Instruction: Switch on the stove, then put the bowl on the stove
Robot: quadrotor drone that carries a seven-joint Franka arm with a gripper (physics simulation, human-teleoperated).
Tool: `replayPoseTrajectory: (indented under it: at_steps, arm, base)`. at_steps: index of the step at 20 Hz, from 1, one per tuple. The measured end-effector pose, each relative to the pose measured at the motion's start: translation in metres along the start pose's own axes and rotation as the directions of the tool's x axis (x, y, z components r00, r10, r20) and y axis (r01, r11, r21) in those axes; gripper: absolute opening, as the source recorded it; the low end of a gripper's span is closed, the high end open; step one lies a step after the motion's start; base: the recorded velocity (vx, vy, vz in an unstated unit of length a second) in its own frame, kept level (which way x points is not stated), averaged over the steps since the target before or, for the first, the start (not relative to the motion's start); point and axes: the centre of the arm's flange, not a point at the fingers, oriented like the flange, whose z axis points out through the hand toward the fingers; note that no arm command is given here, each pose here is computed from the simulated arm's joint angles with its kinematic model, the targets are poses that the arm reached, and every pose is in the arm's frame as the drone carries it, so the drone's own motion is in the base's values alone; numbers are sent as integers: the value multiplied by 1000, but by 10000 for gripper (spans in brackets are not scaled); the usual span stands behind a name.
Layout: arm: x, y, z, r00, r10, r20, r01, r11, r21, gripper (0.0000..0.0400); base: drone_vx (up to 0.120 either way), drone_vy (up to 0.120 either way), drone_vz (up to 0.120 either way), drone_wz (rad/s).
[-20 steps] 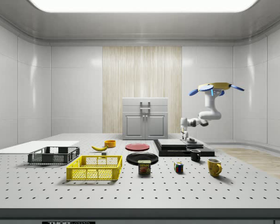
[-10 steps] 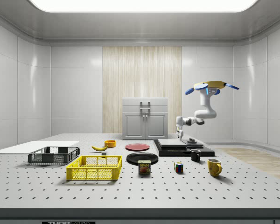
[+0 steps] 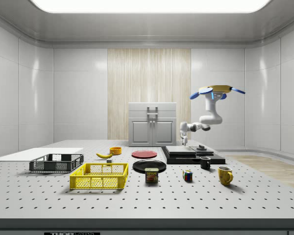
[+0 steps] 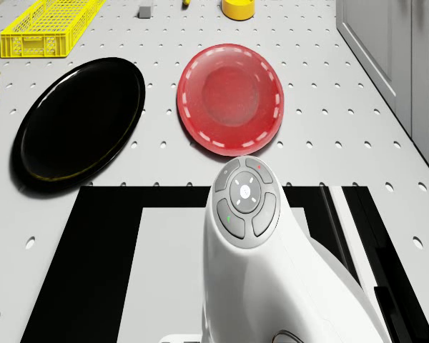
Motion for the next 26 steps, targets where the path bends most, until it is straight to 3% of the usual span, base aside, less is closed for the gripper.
replayPoseTrajectory:
  at_steps: [22, 26]
  arm:
    - [0, 0, 0, 1000, 0, 0, 0, 1000, 0, 400]
    - [0, 0, 0, 1000, 0, 0, 0, 1000, 0, 400]
  base:
    - [120, 0, 0, 0]
    - [120, 0, 100, 0]
